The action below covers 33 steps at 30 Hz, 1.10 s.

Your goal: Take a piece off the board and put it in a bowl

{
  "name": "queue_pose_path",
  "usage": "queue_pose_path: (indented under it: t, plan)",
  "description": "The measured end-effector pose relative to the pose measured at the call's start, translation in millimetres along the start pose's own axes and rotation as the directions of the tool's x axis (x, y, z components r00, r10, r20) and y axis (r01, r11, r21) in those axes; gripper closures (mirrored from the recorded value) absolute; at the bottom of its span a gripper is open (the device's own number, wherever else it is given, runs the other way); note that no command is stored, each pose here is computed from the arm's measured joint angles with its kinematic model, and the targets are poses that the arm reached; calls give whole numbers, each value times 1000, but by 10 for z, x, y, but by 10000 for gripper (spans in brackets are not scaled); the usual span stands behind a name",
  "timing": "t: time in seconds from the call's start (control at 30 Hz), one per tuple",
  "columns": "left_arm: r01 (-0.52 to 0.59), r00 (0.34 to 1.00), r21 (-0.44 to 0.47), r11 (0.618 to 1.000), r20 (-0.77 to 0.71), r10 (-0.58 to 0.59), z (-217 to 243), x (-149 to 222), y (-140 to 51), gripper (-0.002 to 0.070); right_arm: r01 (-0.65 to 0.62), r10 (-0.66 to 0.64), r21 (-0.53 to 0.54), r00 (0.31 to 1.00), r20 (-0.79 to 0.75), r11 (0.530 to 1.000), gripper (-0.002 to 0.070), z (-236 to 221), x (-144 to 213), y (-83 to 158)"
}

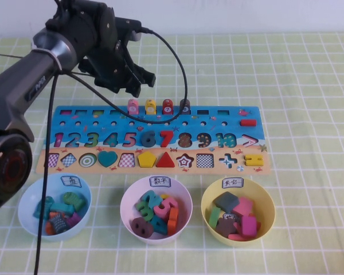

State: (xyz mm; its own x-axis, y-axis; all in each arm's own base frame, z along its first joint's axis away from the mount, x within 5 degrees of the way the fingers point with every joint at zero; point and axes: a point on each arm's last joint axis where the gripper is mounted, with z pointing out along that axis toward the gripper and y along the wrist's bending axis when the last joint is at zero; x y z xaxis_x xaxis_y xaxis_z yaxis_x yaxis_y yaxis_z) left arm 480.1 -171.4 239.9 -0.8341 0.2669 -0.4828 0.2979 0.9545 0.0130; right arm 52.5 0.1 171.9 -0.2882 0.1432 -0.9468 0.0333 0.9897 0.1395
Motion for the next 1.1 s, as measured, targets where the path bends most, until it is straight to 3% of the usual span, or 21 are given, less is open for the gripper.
queue_pose_path:
  t: [1.1]
  plan:
    - [36,998,0,999,-56,-36,390,107,-13,332,0,0,0,1000,0,1000,694,0,0,0]
